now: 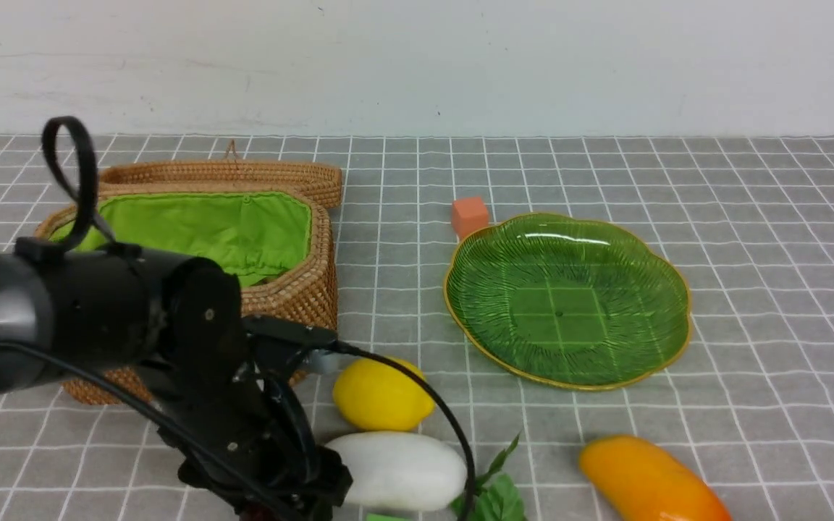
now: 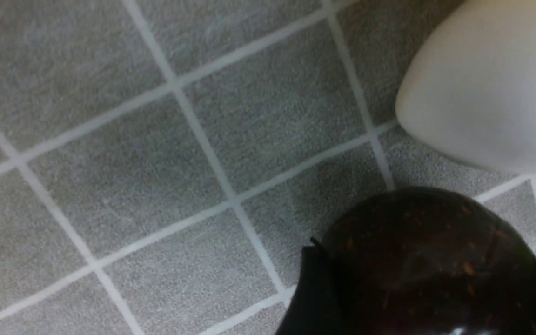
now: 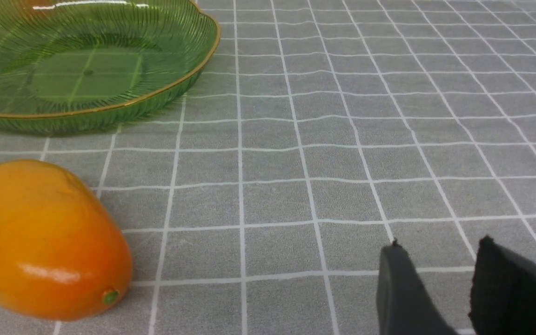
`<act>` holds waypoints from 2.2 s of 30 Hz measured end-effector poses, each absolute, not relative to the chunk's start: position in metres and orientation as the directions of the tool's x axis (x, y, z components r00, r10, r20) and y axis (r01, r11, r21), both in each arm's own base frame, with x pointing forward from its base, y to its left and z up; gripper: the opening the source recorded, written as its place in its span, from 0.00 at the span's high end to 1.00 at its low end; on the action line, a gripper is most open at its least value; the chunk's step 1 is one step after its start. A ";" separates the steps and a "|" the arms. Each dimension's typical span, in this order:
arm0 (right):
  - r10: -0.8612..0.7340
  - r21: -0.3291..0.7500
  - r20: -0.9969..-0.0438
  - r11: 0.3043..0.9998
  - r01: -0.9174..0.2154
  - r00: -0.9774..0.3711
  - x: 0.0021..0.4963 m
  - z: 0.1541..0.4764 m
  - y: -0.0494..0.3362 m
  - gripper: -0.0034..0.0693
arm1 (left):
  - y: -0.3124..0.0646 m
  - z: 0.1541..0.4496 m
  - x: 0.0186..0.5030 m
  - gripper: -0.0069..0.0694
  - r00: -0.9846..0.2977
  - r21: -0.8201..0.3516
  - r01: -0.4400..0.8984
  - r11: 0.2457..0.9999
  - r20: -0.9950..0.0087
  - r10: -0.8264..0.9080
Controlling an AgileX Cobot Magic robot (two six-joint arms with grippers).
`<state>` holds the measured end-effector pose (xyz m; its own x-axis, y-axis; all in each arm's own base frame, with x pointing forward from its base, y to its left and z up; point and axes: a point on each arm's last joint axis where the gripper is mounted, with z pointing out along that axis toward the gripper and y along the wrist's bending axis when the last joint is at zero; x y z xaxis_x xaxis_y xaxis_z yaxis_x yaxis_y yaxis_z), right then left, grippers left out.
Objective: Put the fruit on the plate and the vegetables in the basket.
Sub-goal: Grab a mangosteen with your left arm and put it on the plate on the right, then use the left arm to grab a carrot and put it into the left basket
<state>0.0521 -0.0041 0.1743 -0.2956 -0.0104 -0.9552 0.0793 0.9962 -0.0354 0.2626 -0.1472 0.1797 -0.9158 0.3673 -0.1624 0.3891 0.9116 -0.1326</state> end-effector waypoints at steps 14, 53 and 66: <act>-0.010 -0.035 -0.955 0.996 0.079 -0.296 0.052 0.174 -0.004 0.62 | -0.140 0.199 0.249 0.20 -0.875 -0.115 0.483 0.868 -0.036 0.483; -0.010 -0.035 -0.955 0.996 0.079 -0.296 0.052 0.174 -0.004 0.62 | -0.291 0.272 0.387 0.05 -0.572 -0.054 0.660 0.749 -0.683 0.454; -0.010 -0.035 -0.955 0.996 0.079 -0.296 0.052 0.174 -0.004 0.62 | -0.236 0.374 0.315 0.06 -0.379 0.155 0.838 0.523 -0.522 0.764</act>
<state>0.0521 -0.0041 0.1743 -0.2956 -0.0104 -0.9552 0.0793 0.9962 -0.0354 0.3148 -0.2357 0.3736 -0.3795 0.7639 -0.5220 0.8383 0.5226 0.1555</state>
